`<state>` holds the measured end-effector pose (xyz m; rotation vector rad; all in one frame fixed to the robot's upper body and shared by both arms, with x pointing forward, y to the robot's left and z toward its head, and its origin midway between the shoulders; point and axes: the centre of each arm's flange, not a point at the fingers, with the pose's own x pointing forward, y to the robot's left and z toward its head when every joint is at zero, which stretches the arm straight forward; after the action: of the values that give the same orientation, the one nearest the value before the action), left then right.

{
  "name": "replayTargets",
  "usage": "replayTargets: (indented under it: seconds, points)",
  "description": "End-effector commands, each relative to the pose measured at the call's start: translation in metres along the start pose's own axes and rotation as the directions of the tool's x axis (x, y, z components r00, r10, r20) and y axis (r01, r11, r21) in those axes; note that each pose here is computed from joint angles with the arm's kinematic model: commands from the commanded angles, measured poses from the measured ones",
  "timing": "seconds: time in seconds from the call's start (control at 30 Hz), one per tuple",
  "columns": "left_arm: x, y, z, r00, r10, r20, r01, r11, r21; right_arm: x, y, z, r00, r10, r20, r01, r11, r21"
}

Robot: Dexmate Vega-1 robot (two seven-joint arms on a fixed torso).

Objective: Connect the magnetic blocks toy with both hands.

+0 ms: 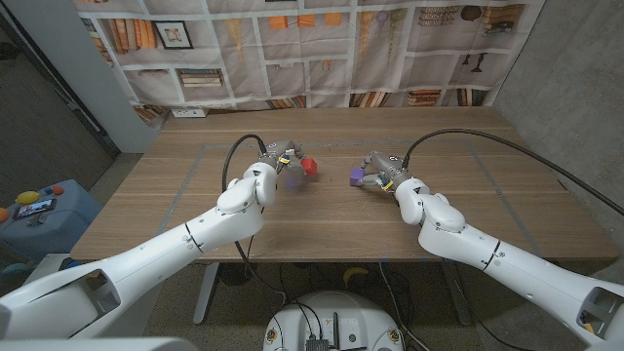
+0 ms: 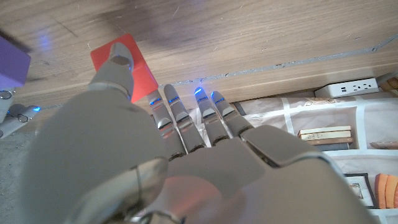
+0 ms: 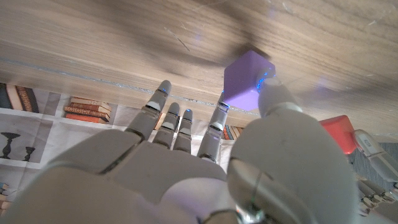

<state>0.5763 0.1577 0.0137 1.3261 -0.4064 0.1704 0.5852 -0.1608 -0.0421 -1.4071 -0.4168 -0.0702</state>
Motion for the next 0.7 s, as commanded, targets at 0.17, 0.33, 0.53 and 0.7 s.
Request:
replayTargets:
  seconds: [0.17, 0.33, 0.53, 0.7]
  points:
    - [0.009, -0.001, -0.001, 1.000, -0.012, 0.019, 0.013, 0.999, -0.043, -0.009, -0.018, 0.002, 0.999, -0.039, -0.015, 0.039, 0.999, 0.014]
    - [0.013, -0.003, -0.001, 0.999, -0.016, 0.032, 0.018, 0.998, -0.061, -0.012, -0.026, 0.004, 0.998, -0.049, -0.029, 0.049, 0.999, -0.014]
    - [0.016, -0.005, 0.002, 0.998, 0.019, 0.053, -0.016, 0.998, -0.064, -0.016, -0.034, 0.009, 0.996, -0.070, -0.050, 0.066, 0.995, -0.080]
    - [0.016, -0.009, 0.007, 0.997, 0.035, 0.066, -0.030, 0.997, -0.071, -0.017, -0.037, 0.015, 0.994, -0.072, -0.077, 0.063, 0.991, -0.115]
